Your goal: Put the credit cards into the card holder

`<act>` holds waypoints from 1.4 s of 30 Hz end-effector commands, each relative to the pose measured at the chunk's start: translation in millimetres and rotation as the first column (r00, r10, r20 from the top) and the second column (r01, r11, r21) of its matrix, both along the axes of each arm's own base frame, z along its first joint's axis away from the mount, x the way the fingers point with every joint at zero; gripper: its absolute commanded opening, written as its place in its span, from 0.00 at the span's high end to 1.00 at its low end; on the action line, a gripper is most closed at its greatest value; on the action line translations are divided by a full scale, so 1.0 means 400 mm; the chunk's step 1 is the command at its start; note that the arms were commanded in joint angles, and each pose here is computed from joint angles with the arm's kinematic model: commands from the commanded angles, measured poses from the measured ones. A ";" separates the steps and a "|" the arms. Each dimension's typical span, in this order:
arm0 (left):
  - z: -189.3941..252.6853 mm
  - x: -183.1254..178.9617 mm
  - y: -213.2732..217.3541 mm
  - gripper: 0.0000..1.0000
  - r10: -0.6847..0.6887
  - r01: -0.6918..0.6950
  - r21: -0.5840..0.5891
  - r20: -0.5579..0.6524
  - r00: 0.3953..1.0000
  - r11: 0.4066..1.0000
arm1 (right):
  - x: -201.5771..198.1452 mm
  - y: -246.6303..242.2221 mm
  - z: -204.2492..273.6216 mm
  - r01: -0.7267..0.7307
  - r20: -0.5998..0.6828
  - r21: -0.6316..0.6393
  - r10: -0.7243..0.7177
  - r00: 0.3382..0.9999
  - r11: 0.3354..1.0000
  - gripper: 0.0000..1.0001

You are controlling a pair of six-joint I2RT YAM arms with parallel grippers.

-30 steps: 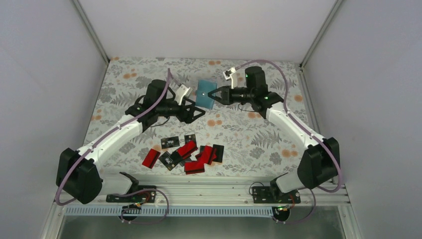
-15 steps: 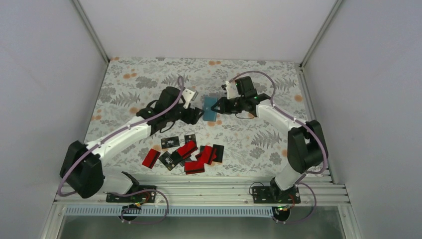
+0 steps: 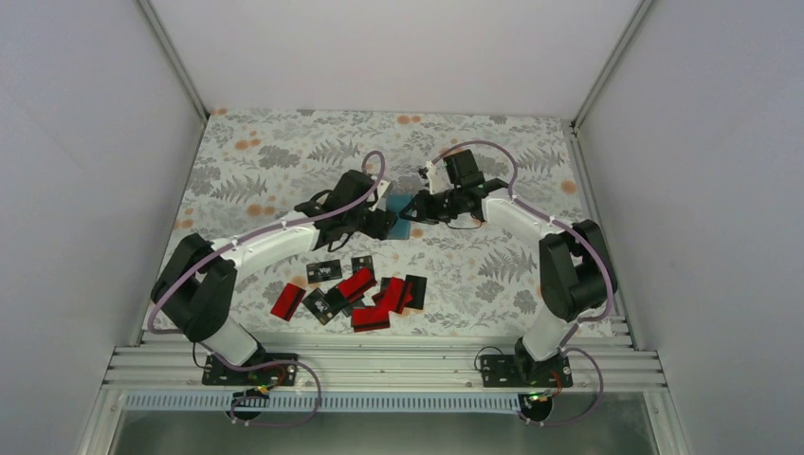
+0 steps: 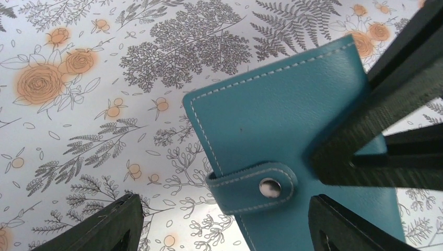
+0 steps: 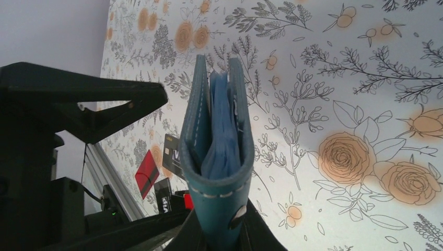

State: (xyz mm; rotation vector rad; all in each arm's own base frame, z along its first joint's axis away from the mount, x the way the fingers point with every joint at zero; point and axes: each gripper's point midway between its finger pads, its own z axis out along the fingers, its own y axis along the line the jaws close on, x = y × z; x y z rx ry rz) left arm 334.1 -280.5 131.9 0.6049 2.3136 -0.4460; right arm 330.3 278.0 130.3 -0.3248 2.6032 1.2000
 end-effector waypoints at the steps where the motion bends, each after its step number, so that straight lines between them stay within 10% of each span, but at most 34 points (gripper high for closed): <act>1: 0.012 0.027 -0.011 0.21 0.025 -0.025 -0.008 0.027 0.999 1.000 | -0.013 0.019 0.029 -0.026 -0.011 0.042 0.027 1.000 0.999 0.96; 25: -0.066 0.050 0.053 0.21 0.204 -0.204 0.086 0.013 0.979 0.975 | -0.075 0.008 0.026 -0.046 -0.047 0.061 0.049 0.998 0.997 0.96; 34: -0.012 0.076 0.360 0.17 0.657 -0.669 0.255 0.143 0.741 0.698 | -0.066 -0.031 0.021 0.026 -0.010 -0.025 -0.027 1.000 0.999 0.96; 42: 0.149 0.008 0.168 0.17 0.269 -0.257 -0.128 0.089 0.959 0.958 | -0.038 -0.026 0.031 0.045 0.008 -0.031 -0.045 0.999 0.998 0.96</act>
